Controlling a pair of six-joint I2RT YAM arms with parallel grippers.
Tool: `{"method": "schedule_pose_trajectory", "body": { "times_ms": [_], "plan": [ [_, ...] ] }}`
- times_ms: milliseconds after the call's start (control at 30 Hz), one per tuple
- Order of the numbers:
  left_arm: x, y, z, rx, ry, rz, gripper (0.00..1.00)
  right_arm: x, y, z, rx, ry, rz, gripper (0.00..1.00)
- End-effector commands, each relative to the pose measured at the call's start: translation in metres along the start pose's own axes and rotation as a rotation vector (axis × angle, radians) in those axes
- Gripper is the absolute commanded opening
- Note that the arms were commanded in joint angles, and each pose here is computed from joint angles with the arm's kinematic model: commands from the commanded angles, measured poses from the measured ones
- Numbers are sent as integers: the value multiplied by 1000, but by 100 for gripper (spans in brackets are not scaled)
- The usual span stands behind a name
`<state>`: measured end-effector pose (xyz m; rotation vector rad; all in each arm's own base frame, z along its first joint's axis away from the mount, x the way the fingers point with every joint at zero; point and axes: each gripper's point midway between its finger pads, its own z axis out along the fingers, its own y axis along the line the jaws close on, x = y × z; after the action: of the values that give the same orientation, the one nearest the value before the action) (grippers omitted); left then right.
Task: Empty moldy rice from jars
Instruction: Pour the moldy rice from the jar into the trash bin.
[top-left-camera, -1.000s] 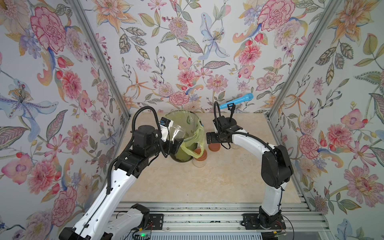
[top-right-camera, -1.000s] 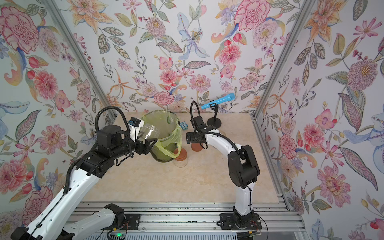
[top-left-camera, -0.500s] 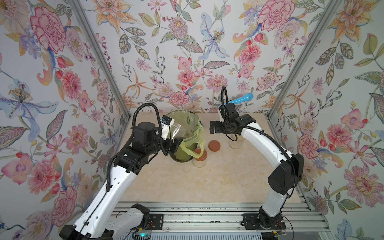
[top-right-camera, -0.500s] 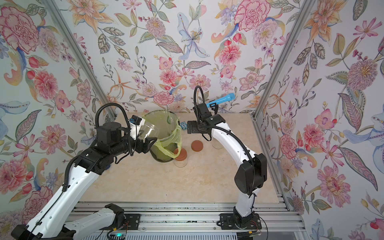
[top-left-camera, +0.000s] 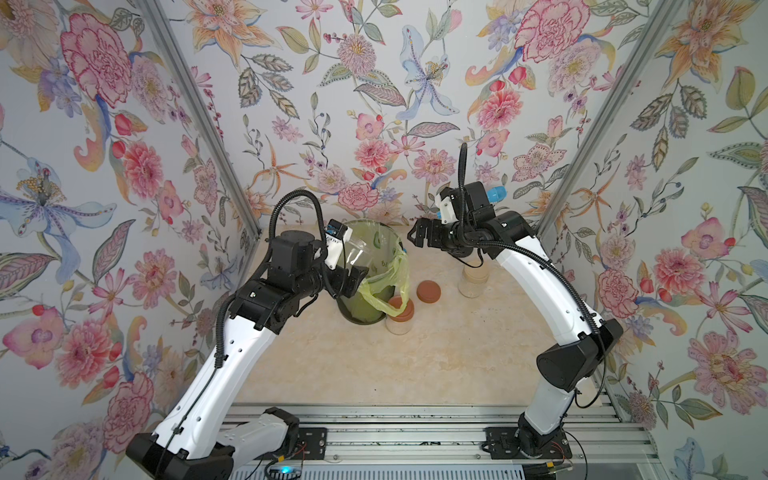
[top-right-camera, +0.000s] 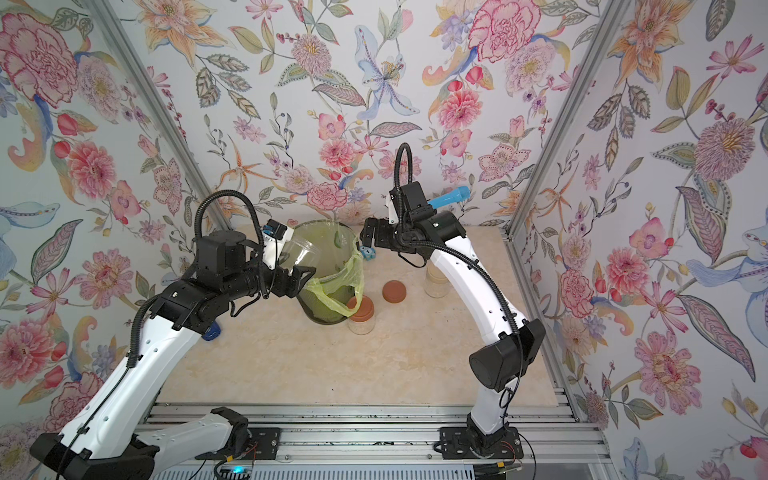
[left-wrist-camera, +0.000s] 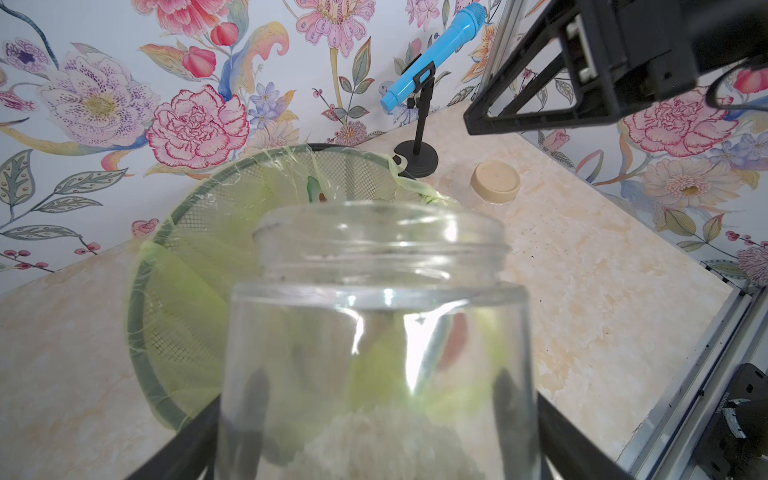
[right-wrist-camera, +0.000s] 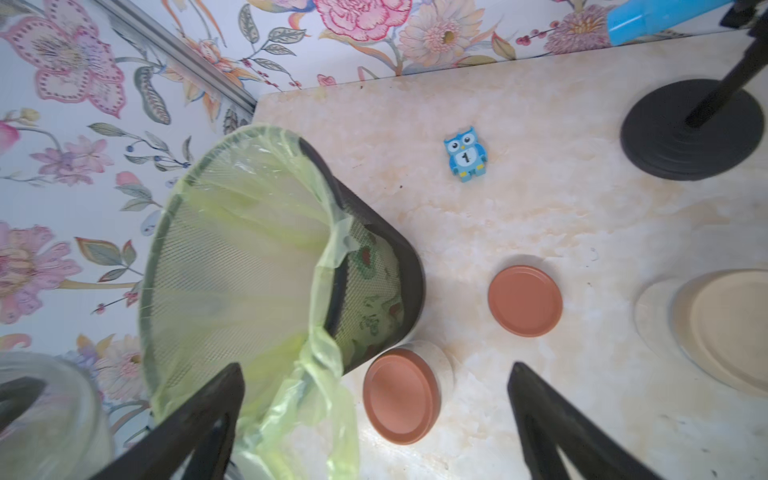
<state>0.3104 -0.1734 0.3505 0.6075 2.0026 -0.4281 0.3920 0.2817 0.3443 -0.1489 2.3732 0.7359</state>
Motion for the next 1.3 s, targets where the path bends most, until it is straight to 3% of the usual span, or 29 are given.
{"method": "schedule_pose_trajectory", "body": {
  "times_ms": [0, 467, 833, 1267],
  "plan": [
    [-28, 4, -9, -17, -69, -23, 0, 5, 33, -7, -124, 48, 50, 100],
    [-35, 9, 15, 2, -26, -51, 0, 11, 114, 0, -452, 171, 101, 100],
    [-38, 11, 27, 34, -50, -48, 0, 18, 124, 21, -594, 187, 231, 100],
    [-41, 13, 35, 63, -52, -44, 0, 38, 163, 40, -677, 253, 219, 100]
  ]
}}
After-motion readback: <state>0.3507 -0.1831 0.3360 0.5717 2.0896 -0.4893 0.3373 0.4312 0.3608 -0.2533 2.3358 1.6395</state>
